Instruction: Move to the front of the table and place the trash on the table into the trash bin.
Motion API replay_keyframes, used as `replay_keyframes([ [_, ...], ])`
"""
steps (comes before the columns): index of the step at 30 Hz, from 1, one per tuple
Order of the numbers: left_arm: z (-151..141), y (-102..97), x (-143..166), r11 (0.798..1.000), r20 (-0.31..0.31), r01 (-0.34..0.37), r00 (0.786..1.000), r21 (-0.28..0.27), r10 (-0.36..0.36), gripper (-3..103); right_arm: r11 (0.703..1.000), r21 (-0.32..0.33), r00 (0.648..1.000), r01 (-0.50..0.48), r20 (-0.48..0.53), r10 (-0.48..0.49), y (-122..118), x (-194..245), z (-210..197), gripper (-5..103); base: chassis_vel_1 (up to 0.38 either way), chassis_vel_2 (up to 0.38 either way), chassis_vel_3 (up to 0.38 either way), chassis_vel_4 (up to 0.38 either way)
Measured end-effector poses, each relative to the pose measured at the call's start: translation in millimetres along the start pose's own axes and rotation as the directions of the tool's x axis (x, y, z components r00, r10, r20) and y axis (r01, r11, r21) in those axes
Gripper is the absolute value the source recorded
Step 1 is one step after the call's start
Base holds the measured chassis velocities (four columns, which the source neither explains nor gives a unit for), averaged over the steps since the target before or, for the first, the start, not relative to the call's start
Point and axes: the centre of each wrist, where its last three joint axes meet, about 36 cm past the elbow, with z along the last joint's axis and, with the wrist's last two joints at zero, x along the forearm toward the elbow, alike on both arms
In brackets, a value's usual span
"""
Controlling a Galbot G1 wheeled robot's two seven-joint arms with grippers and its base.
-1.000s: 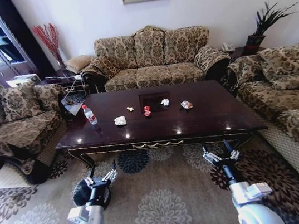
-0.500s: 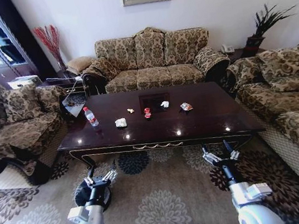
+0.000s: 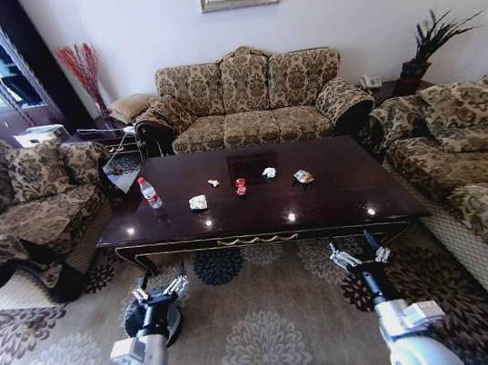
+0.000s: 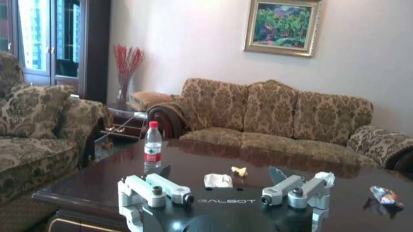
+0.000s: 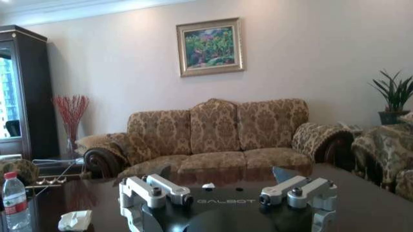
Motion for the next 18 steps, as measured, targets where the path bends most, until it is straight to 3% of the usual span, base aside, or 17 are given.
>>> replay_keyframes([
  [10, 1.1, -0.1, 0.7, 1.0, 0.001, -0.003, 1.0, -0.002, 0.003, 100, 1.0, 0.001, 1.0, -0.003, 0.003, 0.003, -0.3, 1.8, 0.5, 100, 0.023, 0.021, -0.021, -0.021],
  [18, 1.6, 0.1, 1.1, 1.0, -0.003, -0.004, 1.0, -0.002, 0.004, 100, 1.0, 0.0, 1.0, -0.006, 0.003, 0.006, -0.3, 2.2, 1.3, 100, 0.194, 0.175, -0.18, -0.187],
])
